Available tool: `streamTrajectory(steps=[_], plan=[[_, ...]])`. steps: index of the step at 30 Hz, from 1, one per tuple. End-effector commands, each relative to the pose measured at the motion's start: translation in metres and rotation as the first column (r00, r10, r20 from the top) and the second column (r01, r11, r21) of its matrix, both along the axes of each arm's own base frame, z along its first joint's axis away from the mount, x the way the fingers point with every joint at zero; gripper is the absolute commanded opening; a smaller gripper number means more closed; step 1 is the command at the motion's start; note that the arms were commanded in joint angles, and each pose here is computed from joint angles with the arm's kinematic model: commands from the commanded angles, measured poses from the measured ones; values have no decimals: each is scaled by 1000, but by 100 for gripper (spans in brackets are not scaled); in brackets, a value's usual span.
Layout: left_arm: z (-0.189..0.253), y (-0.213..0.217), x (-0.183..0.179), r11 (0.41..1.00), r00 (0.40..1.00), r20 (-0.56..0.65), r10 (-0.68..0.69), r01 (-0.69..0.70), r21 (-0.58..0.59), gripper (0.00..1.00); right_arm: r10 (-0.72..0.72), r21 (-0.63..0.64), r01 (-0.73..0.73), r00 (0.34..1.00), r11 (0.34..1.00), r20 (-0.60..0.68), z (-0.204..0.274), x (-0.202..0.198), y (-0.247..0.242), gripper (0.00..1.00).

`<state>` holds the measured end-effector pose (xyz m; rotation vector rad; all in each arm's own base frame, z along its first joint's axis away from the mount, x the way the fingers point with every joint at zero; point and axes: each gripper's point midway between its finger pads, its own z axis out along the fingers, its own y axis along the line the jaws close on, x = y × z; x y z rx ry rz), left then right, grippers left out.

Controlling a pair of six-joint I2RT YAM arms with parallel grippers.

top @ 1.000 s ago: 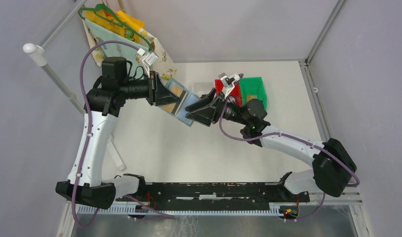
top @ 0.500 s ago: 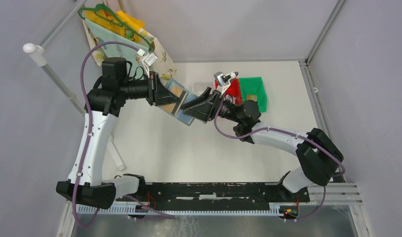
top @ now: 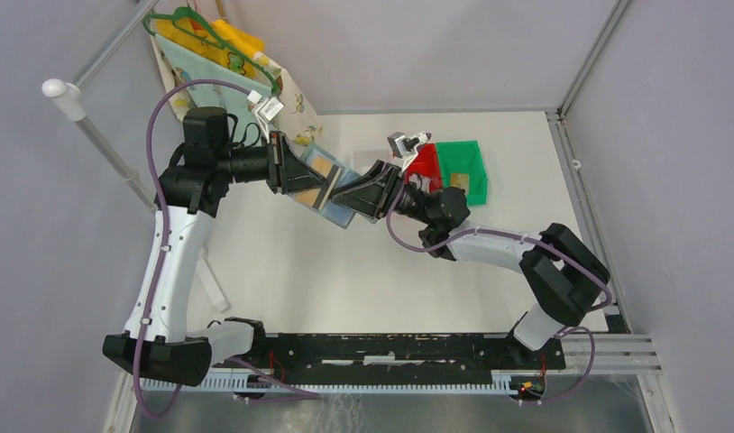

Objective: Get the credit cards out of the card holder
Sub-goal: Remove the credit card from the card holder.

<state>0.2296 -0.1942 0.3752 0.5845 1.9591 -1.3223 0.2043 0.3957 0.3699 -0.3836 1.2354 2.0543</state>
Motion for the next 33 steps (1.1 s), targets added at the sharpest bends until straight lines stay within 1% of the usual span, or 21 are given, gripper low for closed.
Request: streamTrajectory(steps=[1, 5, 13, 16, 18, 25, 26, 29, 31, 33], plan=[[20, -8, -23, 993, 996, 8, -91, 91, -75, 19, 21, 151, -25, 999, 988, 25, 38, -7, -4, 43], [21, -9, -25, 990, 994, 0, -112, 111, -88, 30, 12, 156, -11, 1000, 988, -4, 36, -3, -2, 41], [18, -11, -32, 982, 987, -40, -154, 149, -113, 40, -24, 140, 32, 998, 990, -60, 26, 6, -2, 31], [20, -11, -37, 977, 983, -46, -178, 171, -127, 45, -28, 138, 39, 997, 990, -76, 23, 8, -2, 29], [22, -12, -39, 973, 980, -48, -193, 185, -136, 47, -31, 139, 41, 997, 989, -77, 24, 8, -2, 28], [31, -13, -43, 964, 974, -47, -221, 211, -160, 40, -36, 127, 47, 995, 991, -89, 21, 9, -2, 26], [32, -13, -44, 963, 973, -48, -226, 216, -164, 37, -38, 122, 50, 995, 991, -95, 19, 9, -2, 25], [36, -13, -46, 959, 970, -47, -237, 226, -172, 26, -49, 98, 60, 992, 993, -116, 11, 11, -3, 26], [37, -13, -47, 958, 970, -41, -240, 230, -174, 22, -72, 84, 82, 990, 993, -124, 7, 13, -6, 29], [38, -13, -48, 957, 970, -34, -242, 233, -173, 20, -103, 61, 111, 986, 992, -131, 3, 17, -7, 33]])
